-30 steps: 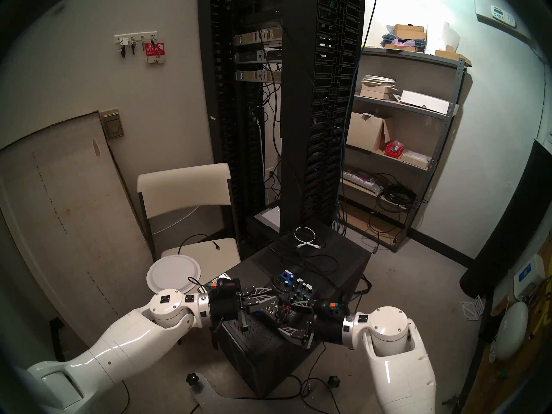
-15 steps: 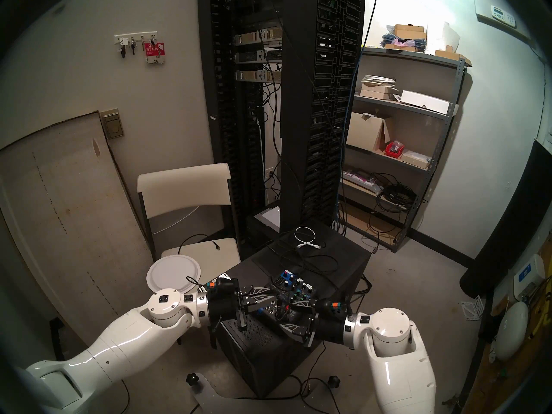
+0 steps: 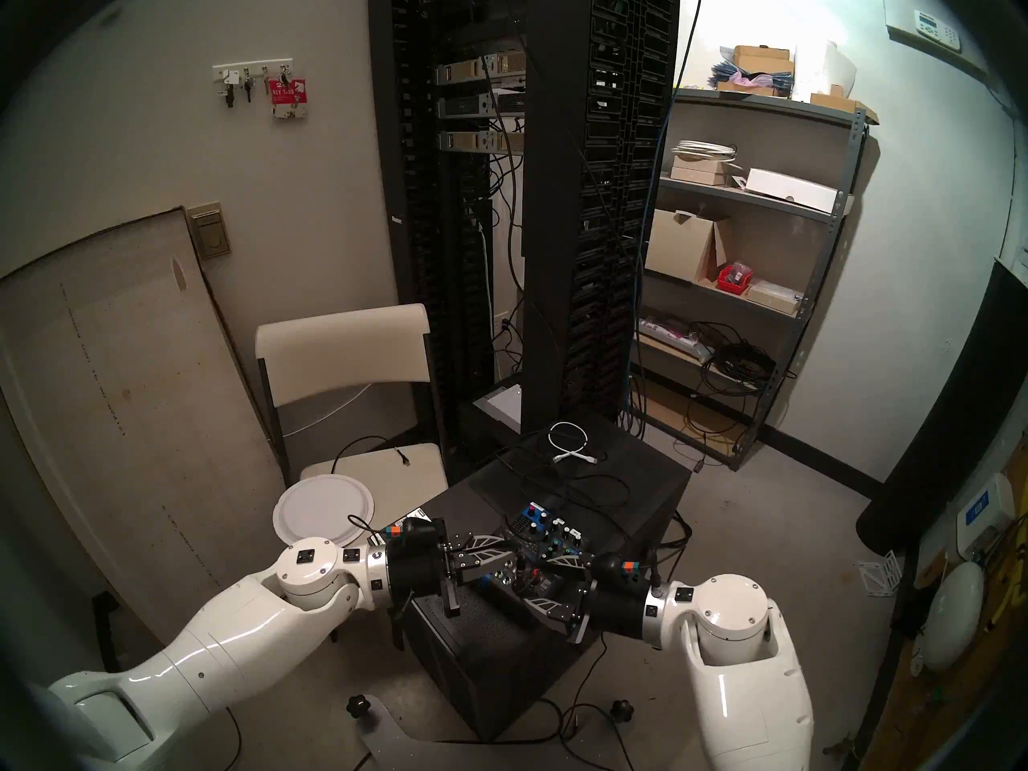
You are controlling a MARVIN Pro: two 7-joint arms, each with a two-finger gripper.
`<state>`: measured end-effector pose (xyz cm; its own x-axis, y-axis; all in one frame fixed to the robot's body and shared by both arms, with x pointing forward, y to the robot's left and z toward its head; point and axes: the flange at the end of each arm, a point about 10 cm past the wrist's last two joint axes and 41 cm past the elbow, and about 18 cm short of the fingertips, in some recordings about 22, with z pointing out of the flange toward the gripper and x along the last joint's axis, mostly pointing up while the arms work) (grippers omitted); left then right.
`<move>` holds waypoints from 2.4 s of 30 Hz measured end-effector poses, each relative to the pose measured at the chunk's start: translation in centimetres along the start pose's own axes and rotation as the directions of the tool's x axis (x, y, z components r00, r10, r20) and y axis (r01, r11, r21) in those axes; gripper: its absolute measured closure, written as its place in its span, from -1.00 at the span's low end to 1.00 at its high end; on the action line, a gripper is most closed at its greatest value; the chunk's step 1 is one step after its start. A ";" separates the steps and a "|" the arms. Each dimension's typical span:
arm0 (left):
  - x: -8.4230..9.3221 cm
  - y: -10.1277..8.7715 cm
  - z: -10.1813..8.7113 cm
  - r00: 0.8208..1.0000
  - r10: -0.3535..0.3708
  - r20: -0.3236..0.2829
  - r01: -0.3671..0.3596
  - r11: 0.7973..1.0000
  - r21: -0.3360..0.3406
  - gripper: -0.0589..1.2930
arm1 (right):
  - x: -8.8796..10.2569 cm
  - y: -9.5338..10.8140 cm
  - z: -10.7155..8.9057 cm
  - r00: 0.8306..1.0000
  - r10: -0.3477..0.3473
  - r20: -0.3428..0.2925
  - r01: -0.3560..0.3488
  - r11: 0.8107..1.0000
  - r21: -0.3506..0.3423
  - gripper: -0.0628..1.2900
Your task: Insert aux cable
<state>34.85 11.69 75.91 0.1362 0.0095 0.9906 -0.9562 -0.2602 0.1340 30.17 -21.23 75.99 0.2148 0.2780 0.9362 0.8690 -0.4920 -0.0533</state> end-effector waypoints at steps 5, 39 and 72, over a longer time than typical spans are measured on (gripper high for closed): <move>0.0 0.0 0.0 1.000 0.000 0.000 0.000 1.000 -0.002 0.78 | -0.3 -0.3 0.6 1.000 0.000 0.002 0.000 1.000 0.005 -0.34; 0.0 0.0 0.1 1.000 -0.005 0.001 0.005 1.000 -0.005 0.81 | -0.8 -0.1 2.2 0.998 -0.021 -0.056 0.016 0.997 -0.071 -0.08; -0.1 0.4 0.4 1.000 -0.022 0.013 0.022 0.999 -0.032 0.81 | -0.4 -0.1 2.8 0.997 -0.025 -0.068 0.021 0.998 -0.054 0.23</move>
<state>34.59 11.23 75.86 0.1603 0.0029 0.9871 -0.9607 -0.2290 0.1567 31.22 -18.99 74.68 0.1623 0.2339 0.9586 0.8478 -0.5301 -0.0143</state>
